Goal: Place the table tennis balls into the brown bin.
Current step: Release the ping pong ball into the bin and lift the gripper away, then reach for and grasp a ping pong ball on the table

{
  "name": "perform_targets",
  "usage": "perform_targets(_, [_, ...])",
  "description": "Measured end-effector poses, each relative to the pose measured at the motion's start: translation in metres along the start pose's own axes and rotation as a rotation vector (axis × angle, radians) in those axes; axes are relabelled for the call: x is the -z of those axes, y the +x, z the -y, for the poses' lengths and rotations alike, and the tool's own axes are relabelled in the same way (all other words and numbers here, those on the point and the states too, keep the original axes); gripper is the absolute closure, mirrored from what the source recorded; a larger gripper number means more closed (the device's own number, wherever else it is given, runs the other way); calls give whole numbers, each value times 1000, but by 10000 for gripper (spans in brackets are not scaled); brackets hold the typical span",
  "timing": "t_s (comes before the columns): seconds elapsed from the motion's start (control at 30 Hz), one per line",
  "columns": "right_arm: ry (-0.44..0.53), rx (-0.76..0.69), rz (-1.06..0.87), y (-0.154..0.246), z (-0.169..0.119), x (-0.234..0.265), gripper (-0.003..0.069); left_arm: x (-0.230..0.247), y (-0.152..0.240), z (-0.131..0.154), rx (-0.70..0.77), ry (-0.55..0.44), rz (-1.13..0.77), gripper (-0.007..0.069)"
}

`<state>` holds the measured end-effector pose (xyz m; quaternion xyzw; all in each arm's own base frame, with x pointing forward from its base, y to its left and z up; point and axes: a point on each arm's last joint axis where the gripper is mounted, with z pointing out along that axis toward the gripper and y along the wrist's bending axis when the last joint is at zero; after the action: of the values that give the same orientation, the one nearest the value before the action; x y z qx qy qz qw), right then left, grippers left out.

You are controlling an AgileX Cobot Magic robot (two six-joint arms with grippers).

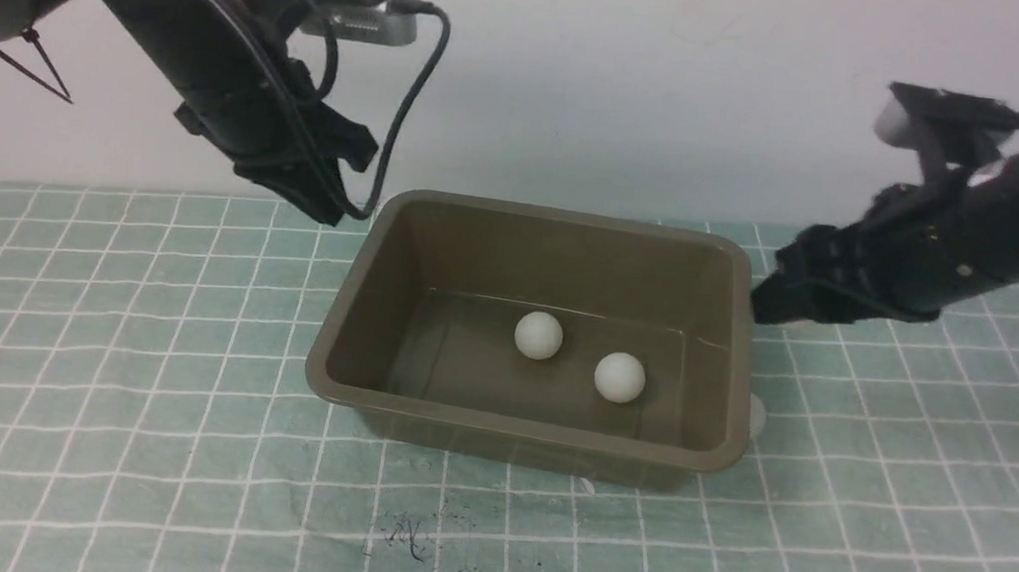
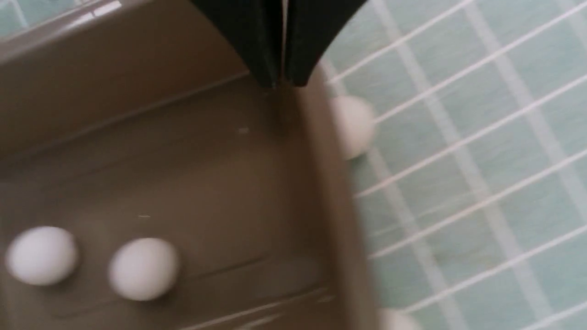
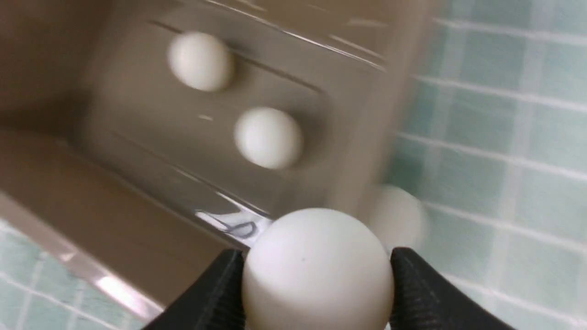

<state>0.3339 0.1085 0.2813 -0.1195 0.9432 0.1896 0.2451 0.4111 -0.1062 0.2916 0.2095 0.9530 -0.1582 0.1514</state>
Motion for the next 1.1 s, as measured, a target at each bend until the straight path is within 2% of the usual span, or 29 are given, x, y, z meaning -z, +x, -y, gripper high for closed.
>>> perform_targets(0.07, [-15,21,-12,-5,-8,-10,294,-10,-2,7,-12,18,-20,584])
perform_targets(0.1, [-25,35,-19,-11,-13,-19,285,-23,-2,11,-21,33,-49,536])
perform_targets(0.17, [-35,31,-43,-16,-15,-31,227,-40,-1,15,-28,46,-85,438])
perform_targets(0.23, [-39,26,-68,-21,-16,-37,132,-50,-1,16,-31,52,-107,311])
perform_targets(0.3, [-23,52,-90,-25,-14,-35,54,-51,-1,15,-43,31,-114,222])
perform_targets(0.37, [31,70,-102,-29,-8,-26,34,-43,-5,8,-40,-34,-99,190])
perform_targets(0.43, [85,79,-103,-30,-2,-19,57,-38,-7,1,-15,-66,-87,218])
perform_targets(0.5, [191,56,-117,-30,17,-4,153,-27,-7,-21,63,-118,-66,353])
perform_targets(0.53, [274,27,-150,-28,37,7,270,-21,-5,-37,114,-140,-58,462])
perform_targets(0.57, [307,0,-165,-26,48,13,368,-17,-2,-51,151,-158,-53,519])
perform_targets(0.6, [328,-31,-173,-25,58,18,429,-15,1,-59,172,-165,-53,559])
perform_targets(0.63, [345,-68,-187,-21,71,21,549,-12,7,-76,215,-181,-57,594])
perform_targets(0.67, [346,-111,-193,-15,84,21,600,-13,11,-85,235,-186,-67,613])
perform_targets(0.7, [347,-114,-198,-14,86,21,608,-13,12,-87,241,-186,-71,617])
perform_targets(0.73, [315,-143,-200,-4,93,13,648,-22,17,-91,248,-177,-97,627])
perform_targets(0.83, [251,-157,-191,14,95,-7,659,-41,20,-88,244,-131,-139,630])
perform_targets(0.93, [176,-153,-130,25,91,-26,629,-65,22,-81,241,-75,-182,630])
perform_targets(1.0, [113,-166,-90,30,89,-39,556,-74,22,-76,237,-45,-194,630])
perform_targets(1.03, [113,-157,-90,30,89,-39,548,-75,22,-76,236,-44,-195,630])
perform_targets(1.07, [67,-171,-68,29,88,-50,463,-77,21,-73,228,-35,-197,630])
perform_targets(1.1, [54,-163,-66,28,87,-54,436,-77,21,-73,224,-34,-197,630])
